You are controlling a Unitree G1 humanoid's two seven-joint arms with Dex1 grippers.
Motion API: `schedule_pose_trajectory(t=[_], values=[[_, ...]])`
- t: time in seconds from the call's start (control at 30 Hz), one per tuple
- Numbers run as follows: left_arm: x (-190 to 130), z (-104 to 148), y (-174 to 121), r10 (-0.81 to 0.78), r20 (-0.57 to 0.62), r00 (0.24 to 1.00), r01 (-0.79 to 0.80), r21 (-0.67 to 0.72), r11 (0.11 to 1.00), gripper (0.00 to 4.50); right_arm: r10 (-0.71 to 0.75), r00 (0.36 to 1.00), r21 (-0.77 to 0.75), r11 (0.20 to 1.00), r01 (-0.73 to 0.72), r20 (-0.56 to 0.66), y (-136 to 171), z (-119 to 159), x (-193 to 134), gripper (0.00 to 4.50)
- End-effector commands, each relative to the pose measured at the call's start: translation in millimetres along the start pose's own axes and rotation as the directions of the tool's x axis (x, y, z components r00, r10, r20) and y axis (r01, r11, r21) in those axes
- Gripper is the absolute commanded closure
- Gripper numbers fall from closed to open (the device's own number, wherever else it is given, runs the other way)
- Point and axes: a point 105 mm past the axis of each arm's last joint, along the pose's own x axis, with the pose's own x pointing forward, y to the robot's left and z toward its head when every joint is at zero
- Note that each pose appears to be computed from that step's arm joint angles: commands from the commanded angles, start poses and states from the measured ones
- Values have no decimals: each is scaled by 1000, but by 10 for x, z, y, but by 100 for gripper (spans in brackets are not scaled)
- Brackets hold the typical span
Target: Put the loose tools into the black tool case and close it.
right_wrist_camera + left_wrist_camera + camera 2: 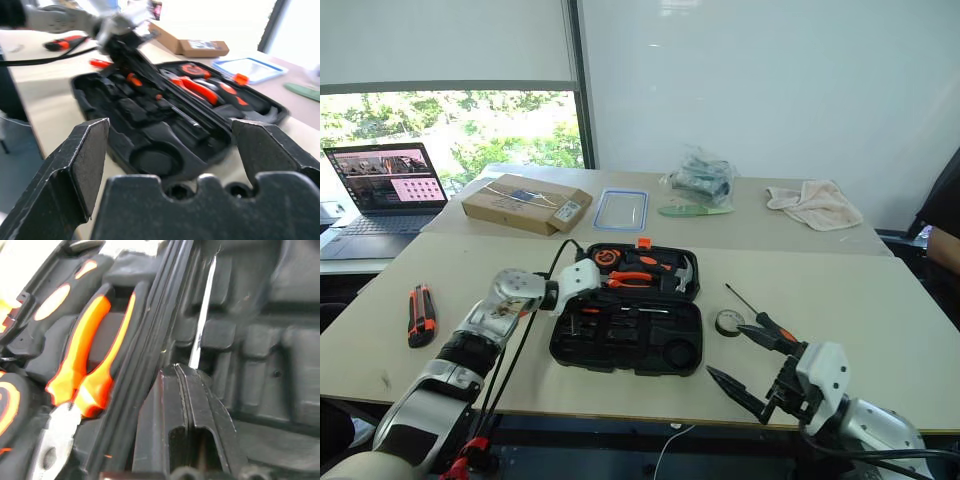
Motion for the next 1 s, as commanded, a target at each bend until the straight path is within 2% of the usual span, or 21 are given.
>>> schedule_pose_trajectory(t=[0.03, 0.07, 0.1, 0.17, 0.2, 0.23, 0.33, 0.47, 0.63, 0.73, 0.87, 0.93, 1.0], values=[[-604, 264, 110, 64, 225, 972, -69, 16, 997, 299, -105, 994, -43, 994, 104, -35, -135, 10, -328, 0], [-756, 245, 76, 69, 259, 963, -75, 14, 997, 272, -135, 989, -44, 990, 133, -57, -146, -20, -423, 0], [-906, 136, 36, 86, 226, 970, -88, -4, 996, 218, -174, 981, -45, 984, 170, -84, -158, -64, -536, 0], [-1185, -93, -61, 117, 144, 983, -112, -44, 993, 156, -251, 958, -47, 968, 247, -142, -176, -163, -761, 0], [-1307, -184, -115, 131, 112, 985, -124, -70, 990, 148, -289, 942, -46, 957, 285, -169, -183, -215, -868, 0], [-1425, -269, -191, 139, 88, 986, -130, -99, 987, 84, -331, 922, -47, 944, 328, -199, -193, -272, -980, 0], [-1648, -444, -404, 147, 32, 989, -140, -165, 976, 2, -435, 867, -73, 899, 431, -245, -280, -348, -1148, 0], [-1680, -469, -528, 164, 51, 985, -151, -195, 969, 2, -443, 852, -83, 895, 438, -279, -576, -304, -919, 0], [-1439, -341, -702, 53, 114, 992, -33, -167, 985, 2, -290, 865, -42, 953, 299, -411, -952, -291, -377, 0], [-1342, -238, -640, 61, 149, 987, -39, -147, 988, 2, -231, 792, -13, 962, 272, -564, -1139, -450, -238, 0], [-1264, -141, -560, 75, 179, 981, -52, -134, 990, 2, -140, 767, 49, 975, 218, -627, -1261, -559, 14, 0], [-1234, -107, -557, 74, 189, 979, -49, -133, 990, 2, -106, 729, 69, 976, 205, -677, -1300, -668, 83, 0], [-1219, -78, -557, 75, 197, 978, -49, -135, 990, 0, -67, 740, 83, 983, 164, -669, -1298, -687, 166, 51]])
